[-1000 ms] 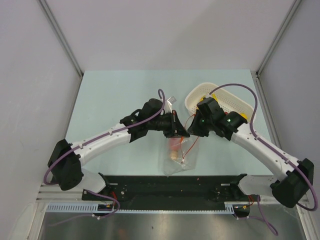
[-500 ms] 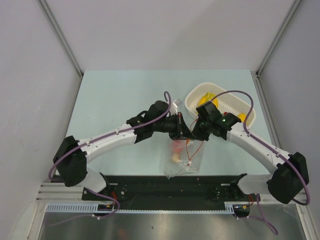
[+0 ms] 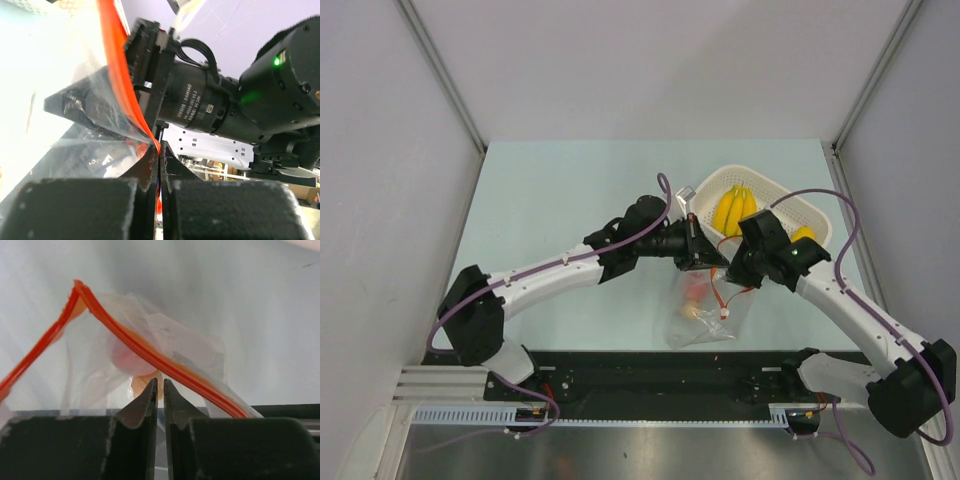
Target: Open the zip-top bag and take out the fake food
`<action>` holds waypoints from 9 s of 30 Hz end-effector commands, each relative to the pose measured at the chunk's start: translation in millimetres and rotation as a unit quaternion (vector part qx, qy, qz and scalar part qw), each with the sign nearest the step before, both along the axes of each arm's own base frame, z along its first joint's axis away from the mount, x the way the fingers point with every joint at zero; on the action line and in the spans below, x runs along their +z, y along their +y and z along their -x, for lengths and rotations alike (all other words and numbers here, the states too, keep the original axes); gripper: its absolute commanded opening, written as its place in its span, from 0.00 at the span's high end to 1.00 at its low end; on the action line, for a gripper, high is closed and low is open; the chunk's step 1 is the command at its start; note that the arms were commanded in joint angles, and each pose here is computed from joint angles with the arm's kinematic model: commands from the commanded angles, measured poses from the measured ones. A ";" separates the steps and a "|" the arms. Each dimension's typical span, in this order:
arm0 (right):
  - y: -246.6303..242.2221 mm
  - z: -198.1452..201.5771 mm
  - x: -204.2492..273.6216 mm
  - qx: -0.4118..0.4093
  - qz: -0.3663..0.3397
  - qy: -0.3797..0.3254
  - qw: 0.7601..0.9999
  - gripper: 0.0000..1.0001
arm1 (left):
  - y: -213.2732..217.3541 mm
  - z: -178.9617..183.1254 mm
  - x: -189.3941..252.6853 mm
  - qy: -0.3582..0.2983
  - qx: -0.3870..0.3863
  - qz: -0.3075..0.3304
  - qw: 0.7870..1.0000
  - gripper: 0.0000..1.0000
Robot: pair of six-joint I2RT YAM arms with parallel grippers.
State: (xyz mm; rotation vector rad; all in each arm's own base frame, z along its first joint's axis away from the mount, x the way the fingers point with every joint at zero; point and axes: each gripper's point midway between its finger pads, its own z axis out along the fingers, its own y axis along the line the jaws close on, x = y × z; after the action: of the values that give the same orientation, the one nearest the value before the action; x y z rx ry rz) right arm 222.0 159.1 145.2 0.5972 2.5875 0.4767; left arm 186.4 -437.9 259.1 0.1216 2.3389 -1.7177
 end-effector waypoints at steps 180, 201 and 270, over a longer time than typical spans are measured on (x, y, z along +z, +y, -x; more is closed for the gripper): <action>113.9 49.8 -79.0 0.237 -0.139 0.106 0.956 0.62 | 165.4 36.7 -240.6 0.022 -0.003 -0.353 0.935 1.00; 93.8 32.9 -66.7 0.218 -0.165 0.102 0.956 0.48 | 164.2 24.7 -177.7 -0.041 -0.021 -0.292 0.955 0.41; 4.8 39.9 -8.5 0.168 -0.162 0.052 0.971 0.72 | 160.3 26.1 -241.4 0.033 -0.016 -0.338 0.940 0.84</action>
State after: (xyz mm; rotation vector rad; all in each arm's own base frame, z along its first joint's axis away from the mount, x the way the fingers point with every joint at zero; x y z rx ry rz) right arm 179.7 189.0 116.7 0.2444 2.7946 1.0509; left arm 145.3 -283.0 13.7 0.1909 2.9295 -0.9553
